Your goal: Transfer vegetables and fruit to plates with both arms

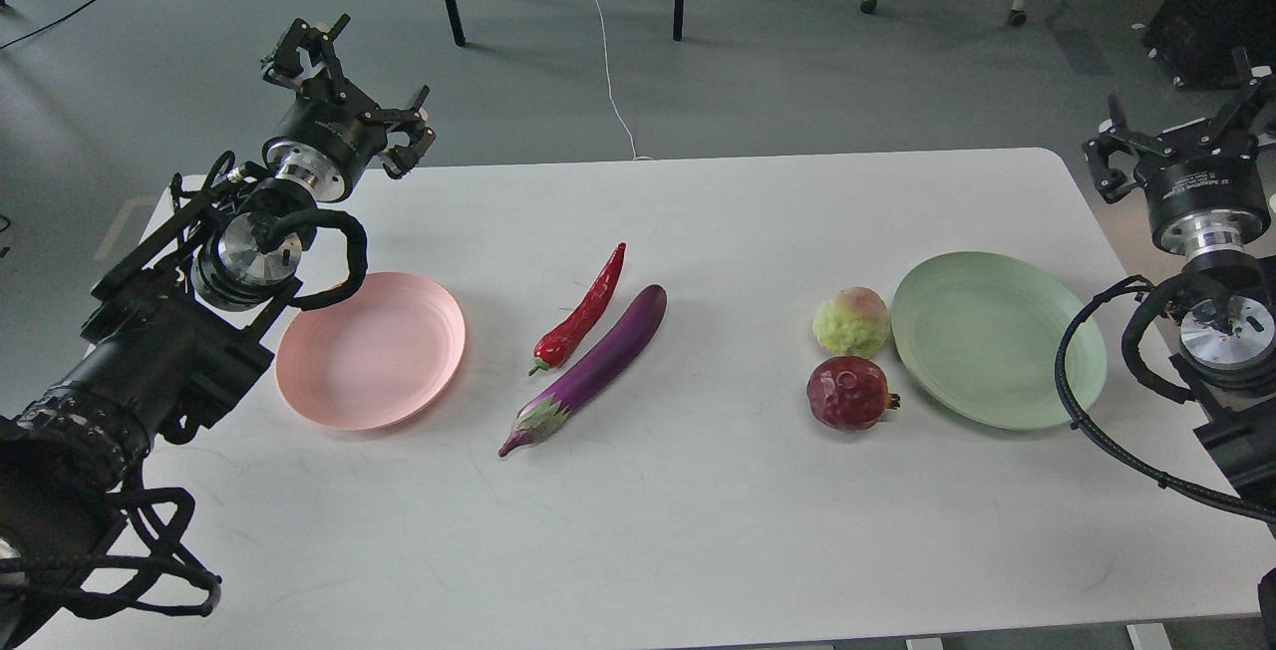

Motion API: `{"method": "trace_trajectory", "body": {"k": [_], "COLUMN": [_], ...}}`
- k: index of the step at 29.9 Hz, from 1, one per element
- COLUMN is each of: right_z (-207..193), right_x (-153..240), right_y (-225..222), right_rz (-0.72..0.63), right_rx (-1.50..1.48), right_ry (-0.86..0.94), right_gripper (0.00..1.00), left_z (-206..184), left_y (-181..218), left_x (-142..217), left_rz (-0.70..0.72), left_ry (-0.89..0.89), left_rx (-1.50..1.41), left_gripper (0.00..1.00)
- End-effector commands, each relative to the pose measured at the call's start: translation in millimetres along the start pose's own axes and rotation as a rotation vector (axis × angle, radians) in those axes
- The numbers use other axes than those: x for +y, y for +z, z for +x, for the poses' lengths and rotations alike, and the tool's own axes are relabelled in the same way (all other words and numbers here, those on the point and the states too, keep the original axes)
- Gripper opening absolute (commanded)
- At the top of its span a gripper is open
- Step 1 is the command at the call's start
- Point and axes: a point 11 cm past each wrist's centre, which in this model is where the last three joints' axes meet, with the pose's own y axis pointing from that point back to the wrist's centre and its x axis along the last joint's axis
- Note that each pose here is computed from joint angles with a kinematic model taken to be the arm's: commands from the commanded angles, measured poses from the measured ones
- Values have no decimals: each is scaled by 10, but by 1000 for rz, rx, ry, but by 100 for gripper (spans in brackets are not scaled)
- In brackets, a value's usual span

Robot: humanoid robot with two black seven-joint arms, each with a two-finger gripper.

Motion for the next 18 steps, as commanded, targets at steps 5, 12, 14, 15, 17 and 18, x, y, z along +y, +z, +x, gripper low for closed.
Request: {"method": "trace_trajectory", "body": {"k": [5,12,14,15,17,18], "right_z": [-67,-379,-548,-684,-979,-1123], "right_x": [-27,-251,-343,-402,-530,-590], "right_y": [7,-383,-449,-438,-472,-498], "right_rz": [1,24,-7,-28,-61,-75], "right_rx": [6,97,173,210,300,351], "right_ry": [-20,-116,-167,-202,-274,-307], "right_gripper": [99,99,99,99,99,99], "left_z": [22,52,77,80,62,61], "left_y": [63,370,445,450,453,453], "left_x": [15,51,70,75,80,85], "left_rz": [-9,-178,-207,-203,-200,-198], "left_ry": [-9,-21,-19,-24,-46,-55], "left_rx": [-5,-2,-13,-20,-22,-20], "left_gripper": [98,98,98,98,98,98]}}
